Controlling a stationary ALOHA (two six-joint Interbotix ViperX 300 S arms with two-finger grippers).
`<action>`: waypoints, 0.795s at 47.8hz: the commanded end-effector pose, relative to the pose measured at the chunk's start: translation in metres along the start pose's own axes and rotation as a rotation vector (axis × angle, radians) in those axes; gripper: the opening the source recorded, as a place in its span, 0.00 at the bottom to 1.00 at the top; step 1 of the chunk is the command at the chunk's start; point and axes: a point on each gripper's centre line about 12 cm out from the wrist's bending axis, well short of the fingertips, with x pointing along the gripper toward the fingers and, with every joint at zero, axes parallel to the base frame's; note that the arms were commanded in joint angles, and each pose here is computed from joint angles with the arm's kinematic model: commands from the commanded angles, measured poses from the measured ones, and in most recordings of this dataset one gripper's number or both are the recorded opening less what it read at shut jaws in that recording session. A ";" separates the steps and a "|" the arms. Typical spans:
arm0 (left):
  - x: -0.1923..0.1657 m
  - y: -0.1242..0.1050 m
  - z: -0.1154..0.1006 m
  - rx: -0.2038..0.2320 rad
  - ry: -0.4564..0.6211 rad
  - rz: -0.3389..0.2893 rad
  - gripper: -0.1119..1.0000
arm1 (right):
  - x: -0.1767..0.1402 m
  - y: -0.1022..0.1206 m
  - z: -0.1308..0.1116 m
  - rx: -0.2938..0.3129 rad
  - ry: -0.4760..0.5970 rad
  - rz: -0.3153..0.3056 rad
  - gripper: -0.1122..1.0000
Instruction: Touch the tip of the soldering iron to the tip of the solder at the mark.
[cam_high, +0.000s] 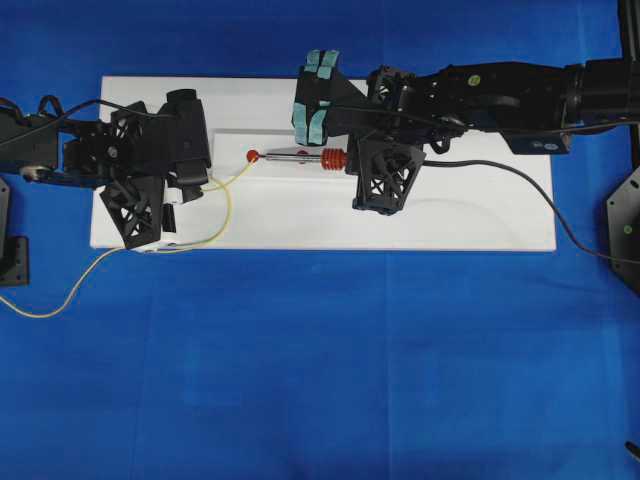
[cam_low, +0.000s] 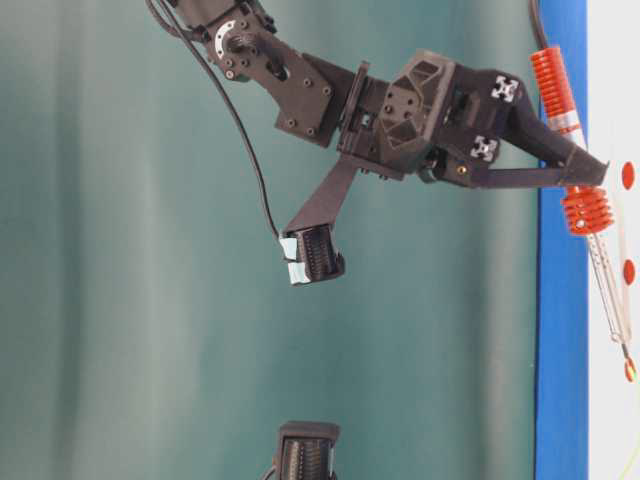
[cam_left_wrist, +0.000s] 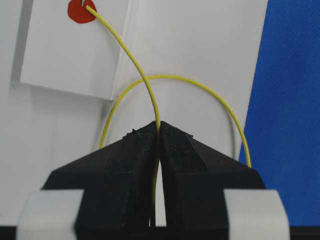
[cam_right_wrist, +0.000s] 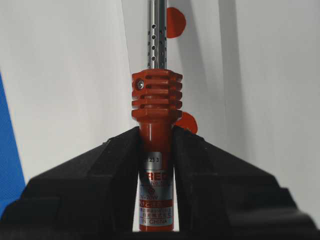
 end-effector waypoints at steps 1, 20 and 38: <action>-0.004 -0.001 0.011 0.001 -0.035 -0.003 0.10 | -0.009 0.001 0.012 -0.003 -0.041 0.003 0.16; -0.004 -0.001 0.009 0.001 -0.023 -0.002 0.10 | -0.008 0.002 0.012 -0.005 -0.032 0.003 0.16; -0.004 -0.001 0.010 0.003 -0.024 -0.002 0.10 | -0.004 0.001 0.011 -0.004 -0.023 0.002 0.16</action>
